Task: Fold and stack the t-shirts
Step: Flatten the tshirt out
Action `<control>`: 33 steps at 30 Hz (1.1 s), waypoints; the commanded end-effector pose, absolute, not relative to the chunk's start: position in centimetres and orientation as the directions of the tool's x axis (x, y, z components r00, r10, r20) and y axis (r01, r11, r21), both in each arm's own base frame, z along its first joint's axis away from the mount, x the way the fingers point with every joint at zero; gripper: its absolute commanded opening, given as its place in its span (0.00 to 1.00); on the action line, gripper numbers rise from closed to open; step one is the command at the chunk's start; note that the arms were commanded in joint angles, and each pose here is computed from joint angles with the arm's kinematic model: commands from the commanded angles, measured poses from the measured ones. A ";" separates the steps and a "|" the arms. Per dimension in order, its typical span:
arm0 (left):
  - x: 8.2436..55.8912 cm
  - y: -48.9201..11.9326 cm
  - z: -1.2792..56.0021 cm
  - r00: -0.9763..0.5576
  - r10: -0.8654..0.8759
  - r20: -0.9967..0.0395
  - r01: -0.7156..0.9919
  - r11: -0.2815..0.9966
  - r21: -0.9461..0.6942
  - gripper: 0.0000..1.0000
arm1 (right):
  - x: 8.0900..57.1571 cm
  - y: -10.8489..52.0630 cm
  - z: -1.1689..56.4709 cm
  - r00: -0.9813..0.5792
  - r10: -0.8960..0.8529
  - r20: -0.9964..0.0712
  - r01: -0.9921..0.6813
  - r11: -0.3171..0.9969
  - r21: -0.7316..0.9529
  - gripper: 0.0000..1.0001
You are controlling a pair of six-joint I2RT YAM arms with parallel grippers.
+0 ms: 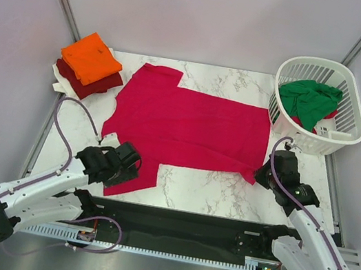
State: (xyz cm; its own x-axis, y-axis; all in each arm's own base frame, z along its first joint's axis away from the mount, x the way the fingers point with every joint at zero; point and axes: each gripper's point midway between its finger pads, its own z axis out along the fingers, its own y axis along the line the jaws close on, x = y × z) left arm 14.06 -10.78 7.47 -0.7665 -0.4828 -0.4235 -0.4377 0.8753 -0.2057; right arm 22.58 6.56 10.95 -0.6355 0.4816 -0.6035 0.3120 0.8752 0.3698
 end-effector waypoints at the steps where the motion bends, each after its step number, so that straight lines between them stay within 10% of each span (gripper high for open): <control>1: 14.0 -10.7 6.1 -0.785 -0.453 -0.422 -0.419 0.891 -0.176 0.75 | 22.9 6.4 11.5 -0.629 0.469 -0.620 0.301 0.882 0.362 0.00; 16: 15.5 -13.7 1.2 -0.828 -0.395 -0.399 -0.343 0.918 -0.198 0.50 | 23.0 6.6 10.5 -0.658 0.443 -0.609 0.288 0.895 0.340 0.00; 23: 16.1 -14.3 1.6 -0.851 -0.340 -0.401 -0.295 0.940 -0.171 0.03 | 23.4 6.3 10.2 -0.663 0.436 -0.608 0.300 0.899 0.318 0.00; 33: 12.4 -13.0 6.6 -0.891 -0.345 -0.295 -0.308 0.937 -0.164 0.02 | 22.0 6.8 10.2 -0.650 0.511 -0.562 0.341 0.857 0.386 0.02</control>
State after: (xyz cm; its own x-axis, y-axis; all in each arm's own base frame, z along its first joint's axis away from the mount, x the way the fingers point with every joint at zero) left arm 13.96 -13.93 3.54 -0.8801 -0.3522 -0.3183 -0.3146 0.9348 -0.1646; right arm 22.51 6.19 10.31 -0.6457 0.4793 -0.5944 0.3332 0.8773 0.3454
